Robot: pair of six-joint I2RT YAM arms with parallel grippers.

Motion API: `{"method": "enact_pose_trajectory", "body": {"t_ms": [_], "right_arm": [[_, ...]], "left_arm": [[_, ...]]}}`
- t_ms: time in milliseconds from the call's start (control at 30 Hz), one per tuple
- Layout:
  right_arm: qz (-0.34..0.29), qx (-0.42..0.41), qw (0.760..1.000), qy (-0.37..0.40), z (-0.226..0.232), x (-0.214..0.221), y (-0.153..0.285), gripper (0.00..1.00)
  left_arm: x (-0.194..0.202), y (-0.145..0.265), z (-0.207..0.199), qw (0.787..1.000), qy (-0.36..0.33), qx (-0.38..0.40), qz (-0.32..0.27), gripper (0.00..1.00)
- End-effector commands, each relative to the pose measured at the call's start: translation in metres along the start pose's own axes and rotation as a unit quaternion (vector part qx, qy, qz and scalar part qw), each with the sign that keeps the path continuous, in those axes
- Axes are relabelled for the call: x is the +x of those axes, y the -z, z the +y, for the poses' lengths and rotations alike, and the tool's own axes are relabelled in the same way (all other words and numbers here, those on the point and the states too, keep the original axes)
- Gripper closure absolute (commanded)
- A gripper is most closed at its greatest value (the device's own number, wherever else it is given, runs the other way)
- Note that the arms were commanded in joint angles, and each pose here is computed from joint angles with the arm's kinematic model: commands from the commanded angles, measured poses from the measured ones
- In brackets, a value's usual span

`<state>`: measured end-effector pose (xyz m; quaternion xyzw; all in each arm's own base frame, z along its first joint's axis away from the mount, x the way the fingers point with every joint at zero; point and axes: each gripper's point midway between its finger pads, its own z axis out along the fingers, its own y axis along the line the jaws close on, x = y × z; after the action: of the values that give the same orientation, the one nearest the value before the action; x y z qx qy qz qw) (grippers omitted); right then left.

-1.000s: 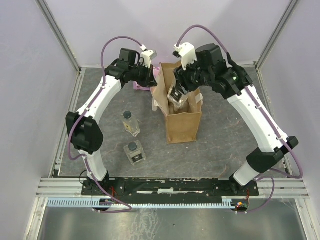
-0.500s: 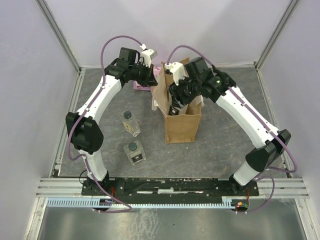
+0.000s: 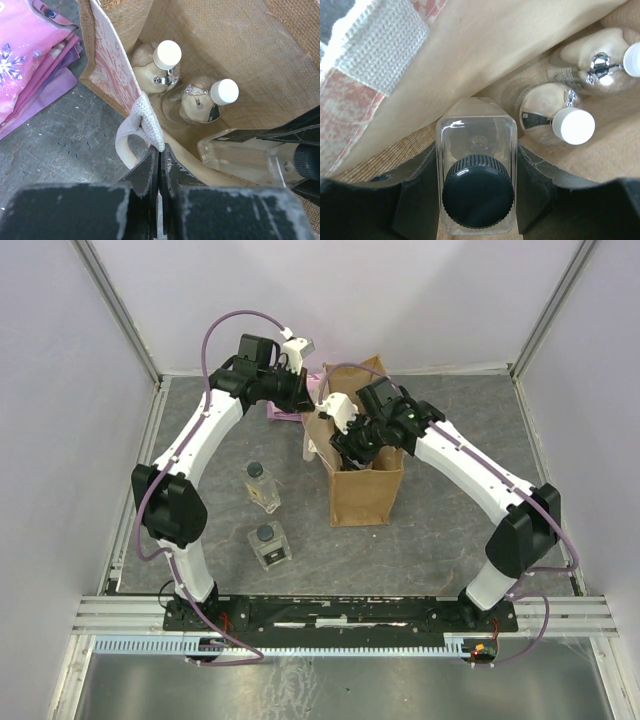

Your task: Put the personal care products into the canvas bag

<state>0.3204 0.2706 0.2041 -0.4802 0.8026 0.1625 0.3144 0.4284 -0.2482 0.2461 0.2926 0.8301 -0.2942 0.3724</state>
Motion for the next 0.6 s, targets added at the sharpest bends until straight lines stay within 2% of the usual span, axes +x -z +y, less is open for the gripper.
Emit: {"method": "enact_pose_trajectory", "body": {"t_ms": [0, 233, 400, 567], "right_arm": [[-0.073, 0.031, 0.993, 0.083, -0.022, -0.046, 0.004, 1.0], [-0.074, 0.039, 0.988, 0.128, -0.037, -0.038, -0.021, 1.0], [-0.092, 0.051, 0.985, 0.136, -0.049, -0.04, -0.027, 1.0], [-0.08, 0.057, 0.986, 0.135, -0.06, -0.03, -0.035, 1.0]], "left_arm": [[-0.037, 0.011, -0.004, 0.997, -0.049, 0.013, -0.051, 0.97], [-0.039, 0.012, -0.004, 0.997, -0.05, 0.012, -0.053, 0.97], [-0.039, 0.012, -0.001, 0.997, -0.049, 0.008, -0.052, 0.97], [-0.04, 0.011, 0.001, 0.997, -0.047, 0.005, -0.053, 0.97]]}}
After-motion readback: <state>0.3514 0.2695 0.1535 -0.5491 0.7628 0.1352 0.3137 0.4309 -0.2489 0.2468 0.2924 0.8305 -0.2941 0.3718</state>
